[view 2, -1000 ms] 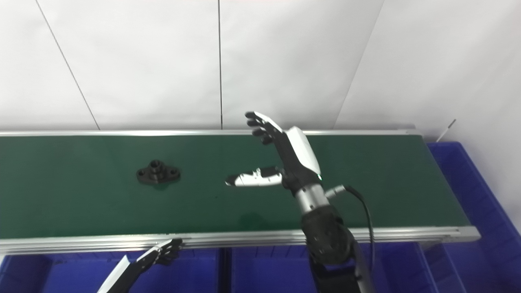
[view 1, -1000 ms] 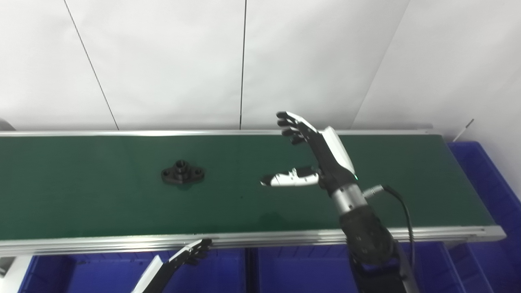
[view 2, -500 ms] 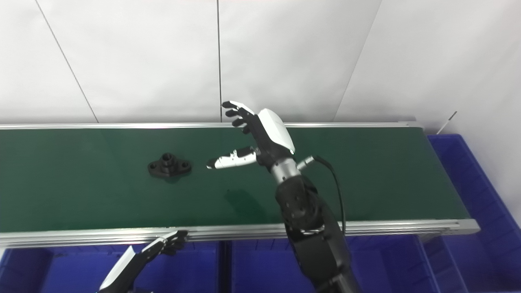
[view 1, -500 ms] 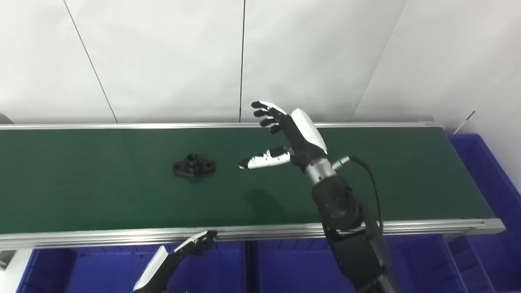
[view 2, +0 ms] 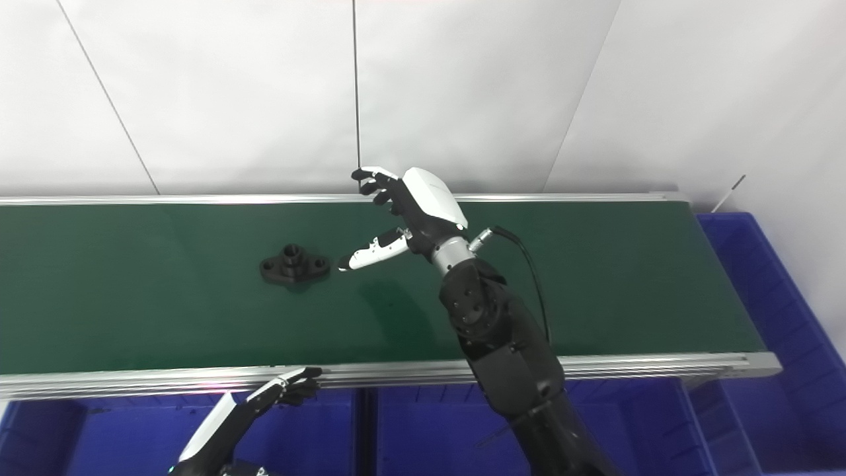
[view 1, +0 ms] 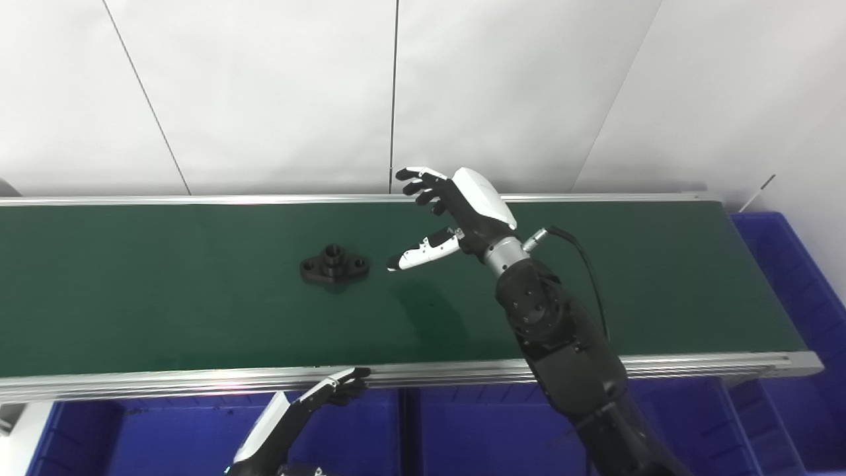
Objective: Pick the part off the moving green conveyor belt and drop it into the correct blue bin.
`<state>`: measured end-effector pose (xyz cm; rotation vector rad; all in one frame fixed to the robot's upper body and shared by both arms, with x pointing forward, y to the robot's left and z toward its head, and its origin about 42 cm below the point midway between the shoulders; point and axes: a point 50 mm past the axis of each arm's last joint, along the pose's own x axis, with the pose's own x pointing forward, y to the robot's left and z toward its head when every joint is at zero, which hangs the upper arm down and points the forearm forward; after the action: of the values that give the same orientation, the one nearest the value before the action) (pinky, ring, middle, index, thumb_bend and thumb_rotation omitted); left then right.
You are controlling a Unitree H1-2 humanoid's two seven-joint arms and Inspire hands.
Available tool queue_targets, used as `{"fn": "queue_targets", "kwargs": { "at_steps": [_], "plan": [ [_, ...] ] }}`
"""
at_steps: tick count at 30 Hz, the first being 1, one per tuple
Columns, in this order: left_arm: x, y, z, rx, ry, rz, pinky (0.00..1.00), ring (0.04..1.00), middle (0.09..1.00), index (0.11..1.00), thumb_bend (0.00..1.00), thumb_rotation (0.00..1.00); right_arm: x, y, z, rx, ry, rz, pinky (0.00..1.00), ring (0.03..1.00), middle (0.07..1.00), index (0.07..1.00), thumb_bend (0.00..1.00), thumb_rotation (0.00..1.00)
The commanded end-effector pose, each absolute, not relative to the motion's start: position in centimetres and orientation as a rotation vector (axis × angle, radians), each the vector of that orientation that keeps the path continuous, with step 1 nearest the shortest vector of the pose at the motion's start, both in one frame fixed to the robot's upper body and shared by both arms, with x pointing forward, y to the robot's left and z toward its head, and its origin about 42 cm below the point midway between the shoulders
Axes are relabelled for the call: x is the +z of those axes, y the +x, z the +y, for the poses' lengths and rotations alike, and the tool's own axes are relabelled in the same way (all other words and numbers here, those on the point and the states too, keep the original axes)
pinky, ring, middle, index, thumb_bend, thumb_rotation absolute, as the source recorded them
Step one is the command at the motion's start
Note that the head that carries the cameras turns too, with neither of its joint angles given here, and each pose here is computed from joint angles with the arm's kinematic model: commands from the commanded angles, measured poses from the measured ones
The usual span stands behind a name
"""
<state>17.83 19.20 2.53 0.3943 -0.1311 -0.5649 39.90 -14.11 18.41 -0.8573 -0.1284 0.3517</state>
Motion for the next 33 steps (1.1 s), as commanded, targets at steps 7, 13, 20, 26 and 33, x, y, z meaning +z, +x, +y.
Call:
{"fn": "queue_targets", "kwargs": {
  "at_steps": [7,13,20,26,33],
  "plan": [
    [3.5,17.5,19.1,-0.613,0.348,-0.16,0.73,0.823,0.886,0.9,0.88,0.46,20.0,41.3,-12.6,0.386,-0.897,-0.184,0.65,0.746,0.796,0.849,0.95,0.25],
    [3.7,16.9,19.2,-0.633,0.319,-0.142,0.77,0.871,0.918,0.929,0.88,0.47,19.1,41.8,-11.9,0.425,-0.914,-0.171,0.64,0.735,0.798,0.849,0.95,0.25],
    [4.0,16.4,19.1,-0.628,0.325,-0.143,0.79,0.87,0.914,0.929,0.87,0.48,18.1,42.4,-11.0,0.454,-0.941,-0.135,0.63,0.737,0.808,0.839,0.95,0.25],
    [4.0,16.2,19.1,-0.629,0.328,-0.138,0.8,0.86,0.901,0.914,0.88,0.48,16.8,43.0,-10.7,0.468,-0.968,-0.09,0.64,0.732,0.796,0.83,0.93,0.22],
    [4.0,16.2,19.1,-0.632,0.326,-0.137,0.79,0.848,0.894,0.907,0.88,0.48,14.9,43.6,-10.7,0.461,-0.984,-0.057,0.65,0.734,0.793,0.826,0.93,0.19]
  ]
}}
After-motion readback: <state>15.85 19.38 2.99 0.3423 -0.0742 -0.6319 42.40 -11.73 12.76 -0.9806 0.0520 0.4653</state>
